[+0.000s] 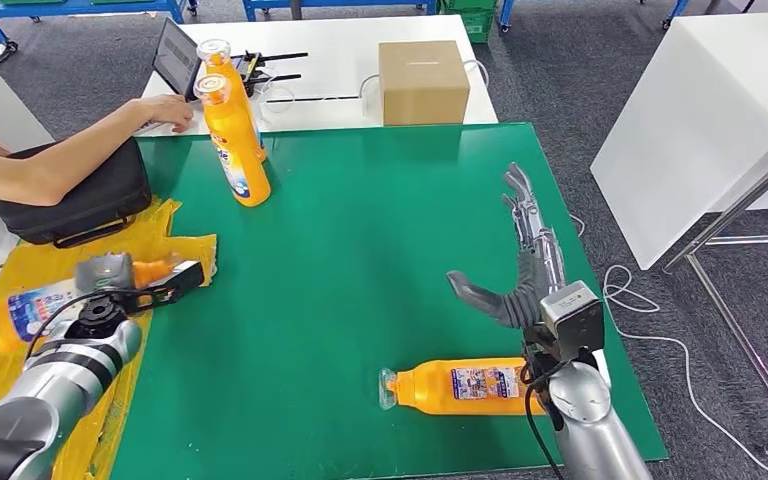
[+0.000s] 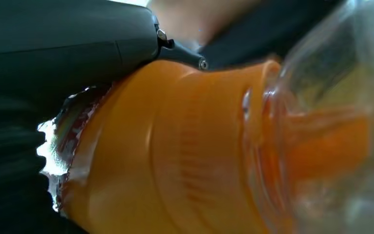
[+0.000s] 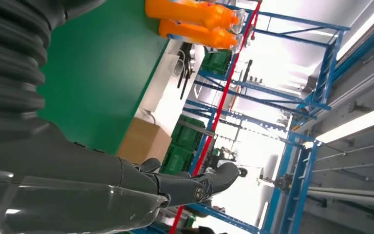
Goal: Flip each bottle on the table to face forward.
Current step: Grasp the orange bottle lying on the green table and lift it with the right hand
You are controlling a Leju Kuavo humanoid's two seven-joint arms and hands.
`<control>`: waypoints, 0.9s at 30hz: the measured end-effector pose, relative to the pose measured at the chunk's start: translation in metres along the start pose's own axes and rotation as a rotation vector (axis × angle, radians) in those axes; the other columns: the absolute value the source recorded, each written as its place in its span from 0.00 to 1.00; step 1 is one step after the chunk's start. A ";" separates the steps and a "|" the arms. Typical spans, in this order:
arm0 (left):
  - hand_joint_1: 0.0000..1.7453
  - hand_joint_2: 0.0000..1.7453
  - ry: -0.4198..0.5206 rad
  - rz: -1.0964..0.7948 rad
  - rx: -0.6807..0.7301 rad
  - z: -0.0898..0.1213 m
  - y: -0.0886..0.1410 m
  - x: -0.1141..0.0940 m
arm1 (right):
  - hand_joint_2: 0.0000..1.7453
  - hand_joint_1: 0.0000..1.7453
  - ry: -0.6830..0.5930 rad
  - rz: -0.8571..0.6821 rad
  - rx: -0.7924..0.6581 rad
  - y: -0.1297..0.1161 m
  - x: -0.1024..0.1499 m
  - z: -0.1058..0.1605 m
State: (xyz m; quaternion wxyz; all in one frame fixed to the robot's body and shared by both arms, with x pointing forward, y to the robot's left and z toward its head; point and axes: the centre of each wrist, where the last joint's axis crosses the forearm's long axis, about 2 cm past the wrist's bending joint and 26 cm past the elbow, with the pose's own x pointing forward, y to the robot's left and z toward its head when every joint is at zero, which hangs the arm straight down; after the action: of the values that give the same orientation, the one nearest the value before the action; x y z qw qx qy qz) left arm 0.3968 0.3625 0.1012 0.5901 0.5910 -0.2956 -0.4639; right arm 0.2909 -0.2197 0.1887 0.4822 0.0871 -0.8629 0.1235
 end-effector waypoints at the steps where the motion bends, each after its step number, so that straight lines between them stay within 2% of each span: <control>1: 1.00 1.00 0.008 -0.009 -0.012 0.000 -0.003 -0.003 | 1.00 0.00 0.002 0.000 -0.002 0.000 -0.001 0.000; 9: 1.00 1.00 0.037 -0.033 -0.058 -0.006 -0.007 -0.011 | 1.00 0.00 0.012 -0.007 -0.006 0.003 -0.003 0.000; 27: 1.00 1.00 0.049 -0.043 -0.079 -0.007 -0.007 -0.013 | 1.00 0.00 0.016 -0.006 -0.008 0.004 -0.004 0.000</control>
State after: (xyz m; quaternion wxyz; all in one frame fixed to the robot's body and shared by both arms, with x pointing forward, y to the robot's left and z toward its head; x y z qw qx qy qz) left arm 0.3970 0.3785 0.0963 0.6098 0.5846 -0.2497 -0.4733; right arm 0.2921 -0.2161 0.1850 0.4899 0.0864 -0.8593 0.1192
